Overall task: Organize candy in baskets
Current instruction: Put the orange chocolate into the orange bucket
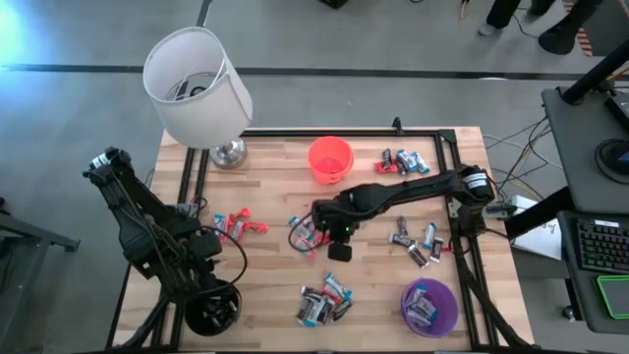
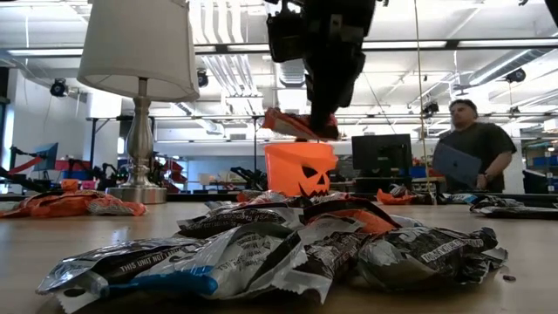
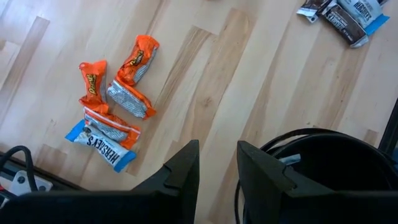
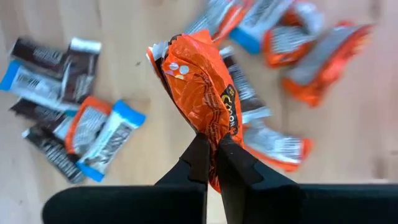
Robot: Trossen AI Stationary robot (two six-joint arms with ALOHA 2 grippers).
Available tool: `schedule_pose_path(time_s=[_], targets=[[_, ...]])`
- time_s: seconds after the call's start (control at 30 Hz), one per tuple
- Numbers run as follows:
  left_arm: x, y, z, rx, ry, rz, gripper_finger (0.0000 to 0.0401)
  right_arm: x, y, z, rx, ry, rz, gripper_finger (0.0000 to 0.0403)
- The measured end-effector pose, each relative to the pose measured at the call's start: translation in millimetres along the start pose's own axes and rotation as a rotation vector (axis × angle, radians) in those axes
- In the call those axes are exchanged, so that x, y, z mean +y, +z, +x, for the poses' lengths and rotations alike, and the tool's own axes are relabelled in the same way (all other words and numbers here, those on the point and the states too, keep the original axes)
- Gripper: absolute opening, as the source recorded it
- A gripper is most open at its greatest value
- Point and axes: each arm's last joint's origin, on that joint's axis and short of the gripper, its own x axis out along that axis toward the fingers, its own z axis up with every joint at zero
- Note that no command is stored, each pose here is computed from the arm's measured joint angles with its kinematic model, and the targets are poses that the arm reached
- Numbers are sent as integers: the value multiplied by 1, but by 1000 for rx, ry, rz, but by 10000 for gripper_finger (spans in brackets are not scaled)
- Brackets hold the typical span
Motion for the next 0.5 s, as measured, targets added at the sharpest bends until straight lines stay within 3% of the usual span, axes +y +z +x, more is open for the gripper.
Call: schedule_pose_path(time_s=[0.5], targets=[[1,0,0,2,12,-117,90,-79,5,-27,-19,-80,13,9]])
